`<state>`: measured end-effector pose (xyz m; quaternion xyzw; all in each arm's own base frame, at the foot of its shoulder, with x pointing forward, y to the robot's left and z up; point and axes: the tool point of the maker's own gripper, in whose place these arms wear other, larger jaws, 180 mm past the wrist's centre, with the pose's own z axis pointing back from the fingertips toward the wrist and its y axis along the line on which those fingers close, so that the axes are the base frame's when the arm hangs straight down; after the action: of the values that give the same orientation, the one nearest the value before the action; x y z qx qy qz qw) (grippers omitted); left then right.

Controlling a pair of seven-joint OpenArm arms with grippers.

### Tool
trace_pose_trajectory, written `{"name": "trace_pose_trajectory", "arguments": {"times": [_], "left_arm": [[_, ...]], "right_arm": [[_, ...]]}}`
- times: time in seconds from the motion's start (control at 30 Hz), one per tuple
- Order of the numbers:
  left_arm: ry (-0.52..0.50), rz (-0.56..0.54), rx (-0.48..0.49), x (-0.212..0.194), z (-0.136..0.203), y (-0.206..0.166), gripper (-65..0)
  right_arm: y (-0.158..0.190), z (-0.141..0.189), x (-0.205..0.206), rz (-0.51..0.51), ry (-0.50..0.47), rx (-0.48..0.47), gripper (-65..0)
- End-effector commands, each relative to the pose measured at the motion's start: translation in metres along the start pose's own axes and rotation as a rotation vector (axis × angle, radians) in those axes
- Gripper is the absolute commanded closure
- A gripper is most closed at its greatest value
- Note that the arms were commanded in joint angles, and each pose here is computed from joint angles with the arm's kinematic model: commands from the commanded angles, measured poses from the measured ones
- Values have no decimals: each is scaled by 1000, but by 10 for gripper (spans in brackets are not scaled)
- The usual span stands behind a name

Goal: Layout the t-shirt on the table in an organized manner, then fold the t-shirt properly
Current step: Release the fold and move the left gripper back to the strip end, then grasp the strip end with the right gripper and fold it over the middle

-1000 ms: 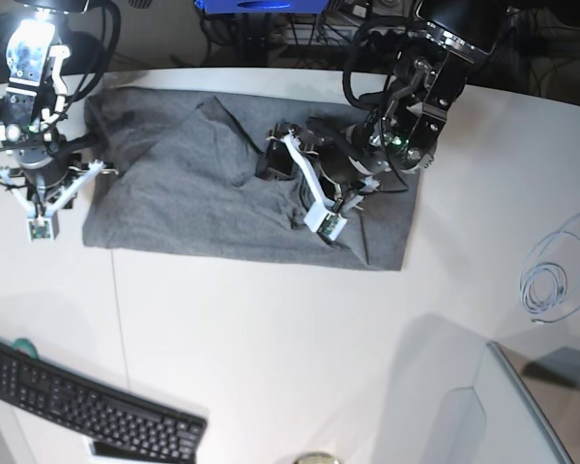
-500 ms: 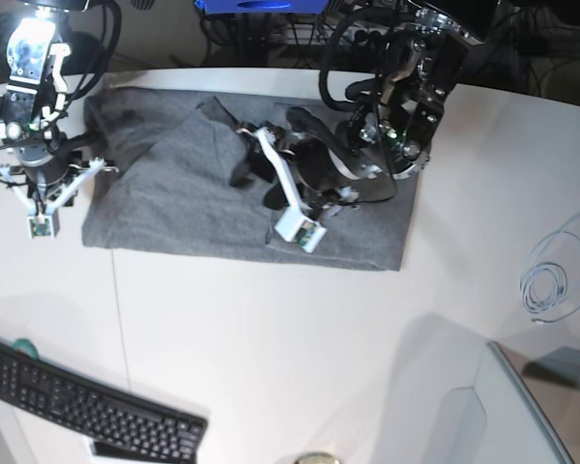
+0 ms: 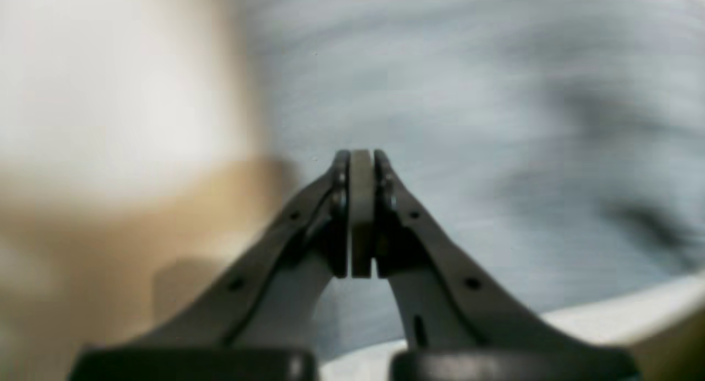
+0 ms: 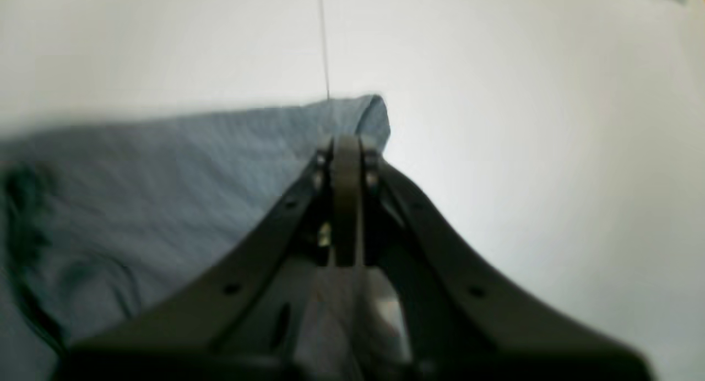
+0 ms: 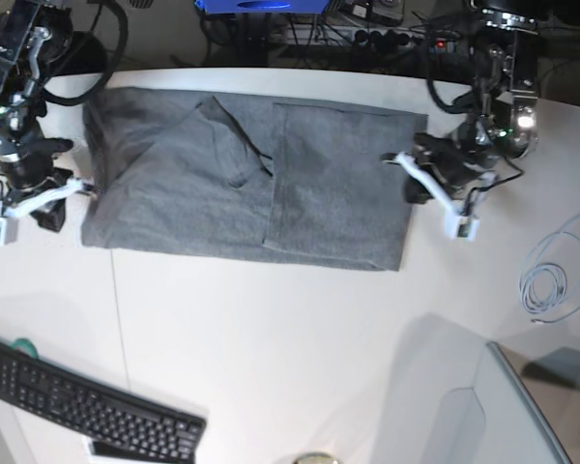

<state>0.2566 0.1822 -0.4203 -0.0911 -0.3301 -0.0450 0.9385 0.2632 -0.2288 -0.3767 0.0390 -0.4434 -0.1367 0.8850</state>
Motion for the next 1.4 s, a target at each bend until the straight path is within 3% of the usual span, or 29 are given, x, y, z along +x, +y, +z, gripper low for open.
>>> {"name": "trace_pose_trajectory", "arguments": {"times": [0.0,0.13,0.2,0.4,0.6,0.77,0.9,1.07,1.23,1.3,1.37], "left_arm": [[-79,5,13,17,8,12,0],[-156,-19,71,12,33,65,0],[-182,-12,73,7,40,82,0],[-238,59,77,-12,40,114,0],[-183,-68,123,-30,23,117,0],[-170,-59,126,-34,7,120,0],[-198,-43,107,-28,-2,108,0],[-206,-98,-4,-29,-20,66,0],[-191,-135,-87,-33,-33,32,0],[-192,-143,-107,-31,-37,23,0],[-200,-132,-116,-29,-39,17,0]], "right_arm": [[-8,4,9,-31,-11,4,-107],[-12,6,0,-219,94,125,-398],[-16,2,-1,-300,97,176,-468],[-40,-22,-26,-460,204,235,-476],[-22,-34,-67,-406,344,341,-476],[-6,-37,-95,-416,430,366,-476],[16,-35,-107,-368,484,416,-474],[44,-31,-121,-305,544,476,-473],[51,-31,-124,-312,548,486,-470],[51,-32,-123,-311,546,486,-413],[54,-35,-118,-308,536,493,-305]]}}
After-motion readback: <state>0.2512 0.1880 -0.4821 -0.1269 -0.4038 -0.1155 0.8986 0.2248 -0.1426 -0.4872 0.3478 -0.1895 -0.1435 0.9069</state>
